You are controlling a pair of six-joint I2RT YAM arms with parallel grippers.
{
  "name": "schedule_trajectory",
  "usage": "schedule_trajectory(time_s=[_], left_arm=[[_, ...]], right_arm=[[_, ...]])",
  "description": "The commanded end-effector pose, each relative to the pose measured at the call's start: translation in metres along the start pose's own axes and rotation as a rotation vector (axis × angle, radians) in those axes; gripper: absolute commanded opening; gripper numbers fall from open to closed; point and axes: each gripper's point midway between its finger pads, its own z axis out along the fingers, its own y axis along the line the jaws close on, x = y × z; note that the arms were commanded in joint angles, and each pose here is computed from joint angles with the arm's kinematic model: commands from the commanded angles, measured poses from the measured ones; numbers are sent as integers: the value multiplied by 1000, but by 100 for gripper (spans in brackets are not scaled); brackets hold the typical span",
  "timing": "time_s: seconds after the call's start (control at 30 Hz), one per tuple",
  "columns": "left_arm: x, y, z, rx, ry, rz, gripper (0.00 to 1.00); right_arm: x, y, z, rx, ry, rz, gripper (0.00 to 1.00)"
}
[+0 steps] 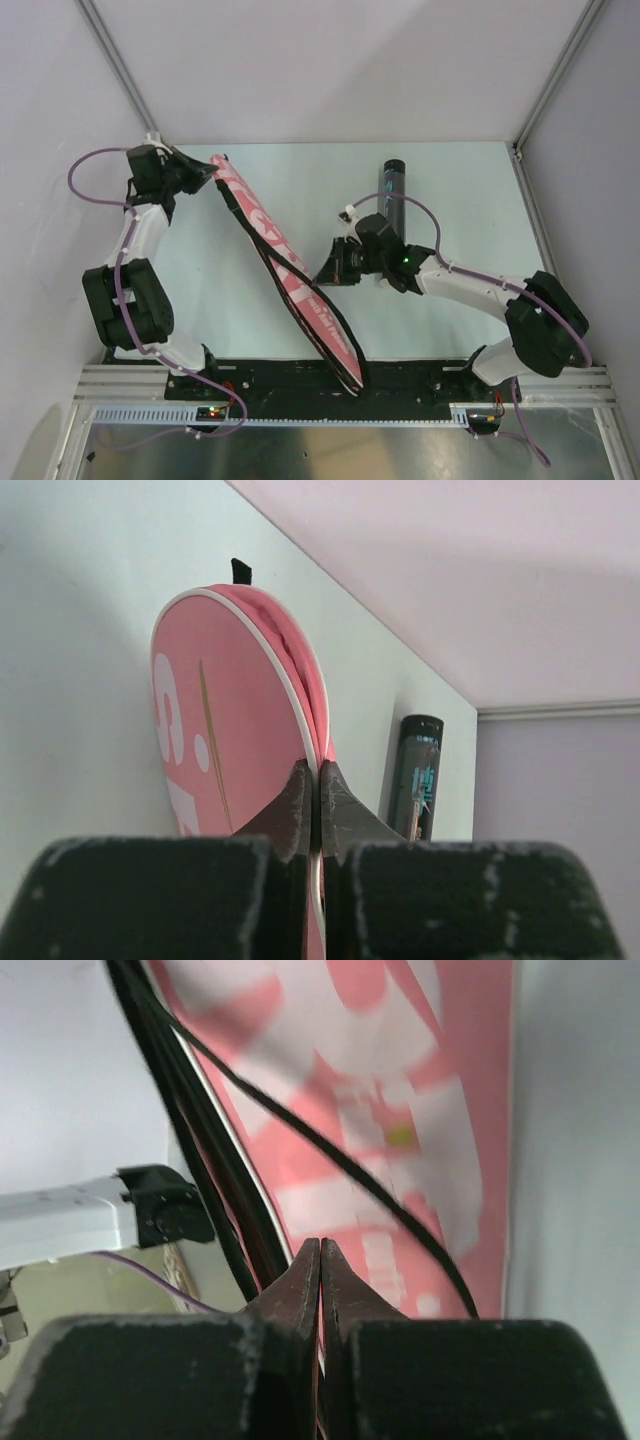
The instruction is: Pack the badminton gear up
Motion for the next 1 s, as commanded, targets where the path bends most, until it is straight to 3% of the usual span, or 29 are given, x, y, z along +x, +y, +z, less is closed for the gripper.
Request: schedule_trajectory(time_s=[0.0,0.1,0.2,0.27,0.37,0.47,0.57,0.87,0.93,0.97], left_arm=[[-37,-34,-9,89,-120,83,0],[-35,-38,-11,108,-108,78,0],[-29,-37,-12,117,-91,70,0],[-23,-36,-13,123,-76,62,0],[-18,-34,-14,128,-62,54,0],[-14,-35,-16,136,-55,42,0],[-8,-34,-16,145,-41,21,0],[-3,-28,-17,136,-40,13,0],[-5,-27,-17,129,-48,15,0],[-6,-25,-17,120,-58,17,0]], right_arm=[[18,-5,-22,72,16,-41,0],[10,0,-31,70,-36,-90,0],[-14,29,-36,-60,-124,-236,5],[-30,40,-34,-112,-190,-347,20],[-43,54,-24,-210,-178,-441,43],[-47,58,-5,-271,-108,-489,58],[-47,53,15,-291,-51,-525,65],[-36,20,58,-270,58,-541,65],[-34,19,59,-265,75,-529,55],[-34,20,57,-261,76,-519,42]])
